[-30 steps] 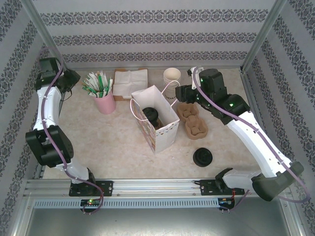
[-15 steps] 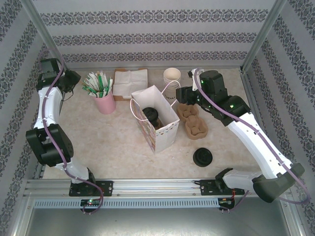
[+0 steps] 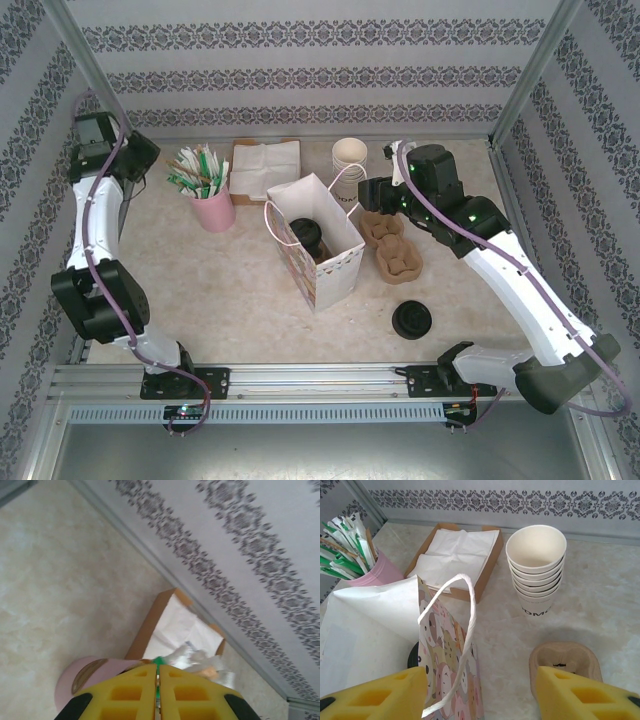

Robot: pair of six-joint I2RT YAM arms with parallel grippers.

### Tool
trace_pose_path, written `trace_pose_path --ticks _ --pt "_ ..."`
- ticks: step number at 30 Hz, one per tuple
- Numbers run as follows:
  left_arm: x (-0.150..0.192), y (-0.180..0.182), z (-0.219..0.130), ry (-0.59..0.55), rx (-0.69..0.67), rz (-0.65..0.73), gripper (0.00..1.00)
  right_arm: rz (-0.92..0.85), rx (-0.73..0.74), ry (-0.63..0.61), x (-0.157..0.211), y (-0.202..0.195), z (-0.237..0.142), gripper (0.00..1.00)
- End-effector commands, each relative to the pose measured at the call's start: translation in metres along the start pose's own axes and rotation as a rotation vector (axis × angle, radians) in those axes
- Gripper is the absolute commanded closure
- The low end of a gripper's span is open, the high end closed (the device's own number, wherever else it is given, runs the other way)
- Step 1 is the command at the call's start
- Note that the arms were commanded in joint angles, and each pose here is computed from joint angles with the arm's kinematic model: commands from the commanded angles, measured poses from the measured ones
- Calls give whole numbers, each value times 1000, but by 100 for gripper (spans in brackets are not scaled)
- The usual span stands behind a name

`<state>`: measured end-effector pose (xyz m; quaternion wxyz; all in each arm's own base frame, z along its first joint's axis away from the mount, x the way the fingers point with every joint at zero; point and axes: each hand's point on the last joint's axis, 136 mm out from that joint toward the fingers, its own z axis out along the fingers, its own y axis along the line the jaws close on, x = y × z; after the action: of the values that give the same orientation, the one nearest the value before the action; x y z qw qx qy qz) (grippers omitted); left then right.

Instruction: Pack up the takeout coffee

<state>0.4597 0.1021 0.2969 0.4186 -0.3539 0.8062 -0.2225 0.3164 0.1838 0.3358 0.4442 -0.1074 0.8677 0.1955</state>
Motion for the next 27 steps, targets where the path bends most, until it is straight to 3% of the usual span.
trace_pose_path --ticks 1,7,9,11,15,22,27 --pt "-32 -51 -51 -139 122 93 90 2 18 -23 -2 -5 -8 41" --pt "-38 -96 -114 -254 211 275 90 -19 42 -23 0 -10 -10 39" --pt "-34 -118 -140 -294 262 356 94 -29 49 -34 -2 -11 -12 39" --pt "-24 -142 -164 -333 320 441 100 -35 60 -49 -3 -13 -13 38" --pt "13 -199 -208 -373 454 635 100 -42 83 -89 -8 -18 -17 38" --pt "94 -280 -249 -208 720 817 100 -34 140 -119 -10 -28 -20 38" --pt "160 -298 -245 -26 728 1012 100 -22 173 -130 -7 -36 -24 37"
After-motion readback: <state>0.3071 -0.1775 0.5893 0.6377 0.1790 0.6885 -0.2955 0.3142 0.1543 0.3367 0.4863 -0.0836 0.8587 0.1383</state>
